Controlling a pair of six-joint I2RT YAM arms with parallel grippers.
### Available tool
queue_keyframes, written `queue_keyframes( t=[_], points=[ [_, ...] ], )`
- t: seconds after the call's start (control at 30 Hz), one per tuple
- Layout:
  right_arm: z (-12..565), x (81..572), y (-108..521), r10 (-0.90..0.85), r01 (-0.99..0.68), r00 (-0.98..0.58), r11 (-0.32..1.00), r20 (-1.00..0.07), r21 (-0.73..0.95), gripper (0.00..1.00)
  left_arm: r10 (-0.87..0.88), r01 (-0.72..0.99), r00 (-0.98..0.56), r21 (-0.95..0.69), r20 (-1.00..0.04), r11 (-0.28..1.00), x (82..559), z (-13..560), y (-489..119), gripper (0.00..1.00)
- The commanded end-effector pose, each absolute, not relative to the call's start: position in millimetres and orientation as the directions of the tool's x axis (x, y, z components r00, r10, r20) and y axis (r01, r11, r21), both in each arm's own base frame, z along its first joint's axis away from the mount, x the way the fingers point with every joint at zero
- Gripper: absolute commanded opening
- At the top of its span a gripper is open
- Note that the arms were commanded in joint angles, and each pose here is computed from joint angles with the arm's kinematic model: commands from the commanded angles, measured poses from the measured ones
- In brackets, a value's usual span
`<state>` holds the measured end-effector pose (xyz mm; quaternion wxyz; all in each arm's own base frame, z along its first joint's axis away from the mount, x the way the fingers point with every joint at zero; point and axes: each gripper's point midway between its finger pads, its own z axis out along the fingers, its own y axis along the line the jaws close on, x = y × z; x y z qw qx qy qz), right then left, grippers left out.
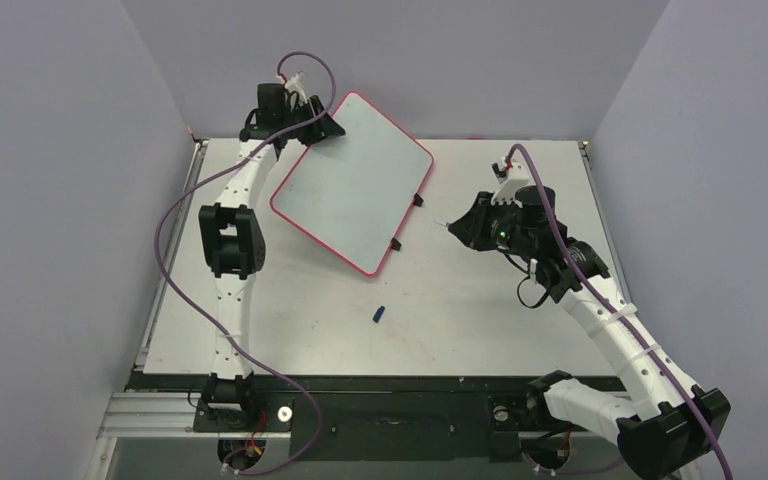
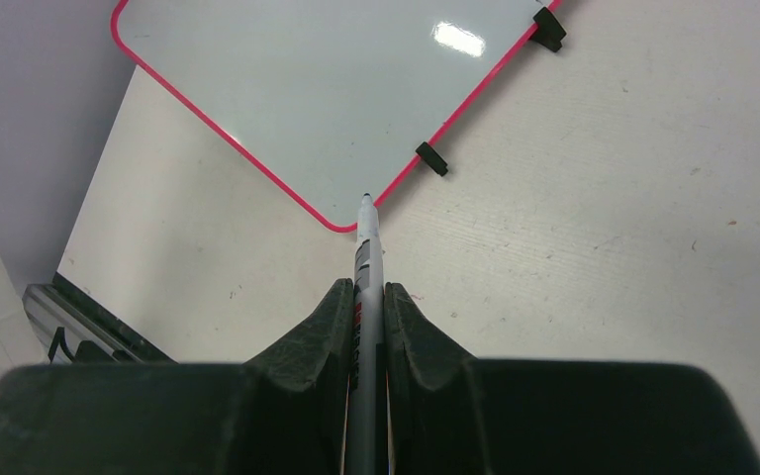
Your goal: Write a sentence on the whiteboard
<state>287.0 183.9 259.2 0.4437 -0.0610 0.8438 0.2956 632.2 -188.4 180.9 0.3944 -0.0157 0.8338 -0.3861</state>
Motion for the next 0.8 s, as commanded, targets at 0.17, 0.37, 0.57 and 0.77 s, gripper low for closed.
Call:
queue_keyframes(
  t=[0.17, 0.37, 0.57, 0.77],
  points=[
    [259.8, 288.2, 178.9, 0.16, -0.362, -0.58, 0.827, -0.799, 0.429, 0.0, -0.245, 0.47, -0.656, -0.64, -0.714, 0.607, 621.3, 211.0, -237.8, 0.27],
    [258.8, 286.5, 178.4, 0.162, -0.36, -0.583, 0.827, -0.796, 0.432, 0.0, -0.194, 0.515, -0.671, -0.638, -0.715, 0.572, 606.3, 210.5, -265.6, 0.24],
    [258.6, 285.2, 178.8, 0.165, -0.361, -0.584, 0.824, -0.795, 0.436, 0.0, -0.135, 0.561, -0.685, -0.637, -0.716, 0.528, 587.2, 209.0, -298.6, 0.22],
    [257.0, 284.2, 179.0, 0.166, -0.36, -0.588, 0.823, -0.792, 0.44, 0.0, -0.065, 0.611, -0.692, -0.631, -0.719, 0.477, 560.2, 208.1, -341.5, 0.21]
  ],
)
